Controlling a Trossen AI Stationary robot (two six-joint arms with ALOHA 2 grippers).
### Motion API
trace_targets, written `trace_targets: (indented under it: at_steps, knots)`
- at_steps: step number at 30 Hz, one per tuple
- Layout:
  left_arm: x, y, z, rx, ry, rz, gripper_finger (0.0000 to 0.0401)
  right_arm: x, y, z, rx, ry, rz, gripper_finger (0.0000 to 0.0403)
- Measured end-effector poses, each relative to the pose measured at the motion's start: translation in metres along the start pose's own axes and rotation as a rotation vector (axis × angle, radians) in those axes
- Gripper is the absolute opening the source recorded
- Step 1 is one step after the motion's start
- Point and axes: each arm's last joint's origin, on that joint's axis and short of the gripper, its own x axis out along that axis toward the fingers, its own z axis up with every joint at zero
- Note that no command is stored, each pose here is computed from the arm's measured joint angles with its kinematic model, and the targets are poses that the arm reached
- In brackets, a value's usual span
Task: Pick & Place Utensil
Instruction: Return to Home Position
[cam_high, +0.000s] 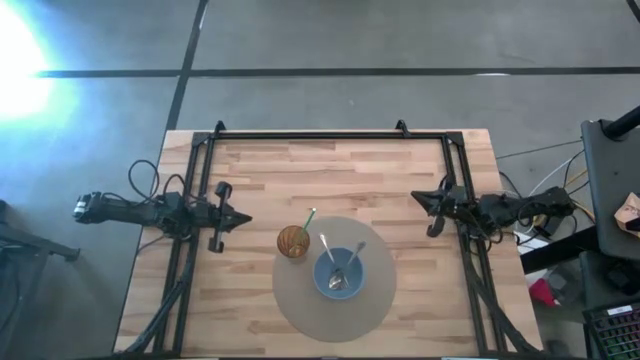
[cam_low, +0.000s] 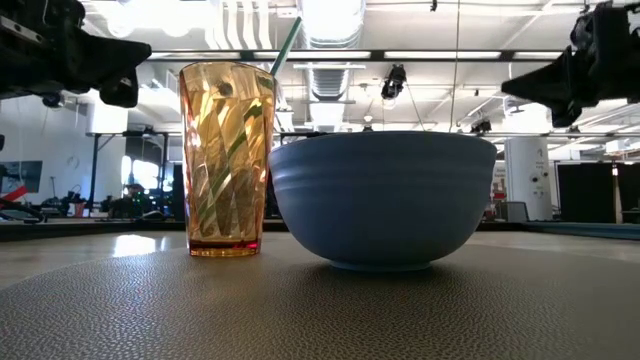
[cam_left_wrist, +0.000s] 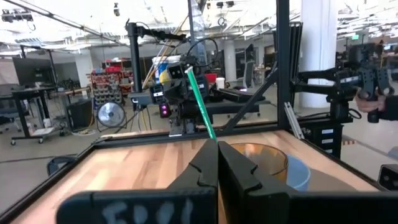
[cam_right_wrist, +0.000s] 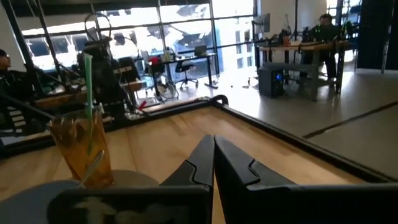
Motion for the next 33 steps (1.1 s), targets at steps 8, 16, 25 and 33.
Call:
trace_targets:
  at_steps: [8,16,25,33]
  knots:
    - [0.000,0.000,-0.003,-0.062,0.026,-0.001,0.0003,0.002,0.002,-0.008,0.010,0.033,0.055,0.0008]
    - [0.000,-0.001,-0.007,-0.062,0.069,-0.005,0.0003,0.000,0.010,-0.010,-0.088,0.063,0.350,0.0008]
    - [0.000,-0.006,-0.009,0.001,0.077,-0.185,0.0003,-0.002,0.014,-0.013,-0.223,0.071,0.516,0.0008]
    - [-0.001,-0.006,-0.012,0.007,0.103,-0.178,0.0003,-0.002,0.014,-0.014,-0.224,0.071,0.531,0.0008]
